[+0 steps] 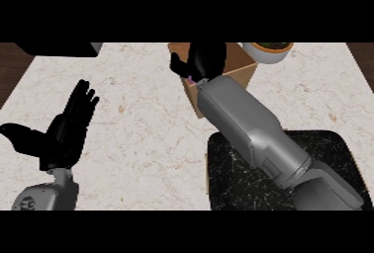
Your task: Pick the can from the tray and place it in the cardboard box
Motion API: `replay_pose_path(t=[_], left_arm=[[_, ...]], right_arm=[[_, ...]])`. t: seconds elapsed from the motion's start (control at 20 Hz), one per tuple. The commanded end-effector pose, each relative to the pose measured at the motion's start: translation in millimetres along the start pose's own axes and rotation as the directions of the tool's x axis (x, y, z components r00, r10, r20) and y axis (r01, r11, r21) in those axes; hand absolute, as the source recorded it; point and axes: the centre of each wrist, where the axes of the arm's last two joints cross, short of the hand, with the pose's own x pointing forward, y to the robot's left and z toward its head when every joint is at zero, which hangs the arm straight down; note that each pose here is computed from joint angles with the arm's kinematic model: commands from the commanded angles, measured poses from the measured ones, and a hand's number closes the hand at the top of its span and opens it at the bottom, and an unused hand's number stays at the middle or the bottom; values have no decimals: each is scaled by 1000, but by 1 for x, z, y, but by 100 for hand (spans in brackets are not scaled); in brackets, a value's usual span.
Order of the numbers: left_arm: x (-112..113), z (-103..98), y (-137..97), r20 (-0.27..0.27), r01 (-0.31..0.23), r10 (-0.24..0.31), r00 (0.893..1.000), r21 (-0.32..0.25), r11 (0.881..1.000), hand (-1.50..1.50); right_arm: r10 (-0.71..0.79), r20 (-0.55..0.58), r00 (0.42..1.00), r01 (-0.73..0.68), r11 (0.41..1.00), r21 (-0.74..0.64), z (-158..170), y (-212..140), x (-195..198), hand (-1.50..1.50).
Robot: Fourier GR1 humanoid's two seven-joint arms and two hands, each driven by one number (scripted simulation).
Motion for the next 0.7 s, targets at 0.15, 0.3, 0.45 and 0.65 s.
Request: replay_pose_path(t=[0.15, 0.3, 0.45, 0.65], left_arm=[[4, 5, 0, 3, 7, -7, 1000, 16, 1000, 0], [6, -2, 3, 11, -3, 2, 1000, 27, 1000, 0], [10, -3, 23, 1, 14, -14, 1000, 27, 1000, 0], [0, 2, 9, 8, -3, 3, 1000, 34, 999, 0]], right_arm=[[-332, 68, 941, 339, 921, -192, 1, -14, 9, -150], [-507, 24, 862, 501, 842, -201, -7, -31, 9, -150], [-679, 17, 734, 663, 711, -235, -4, -49, 9, -150], [-767, 26, 641, 747, 616, -249, 5, -46, 0, -150]])
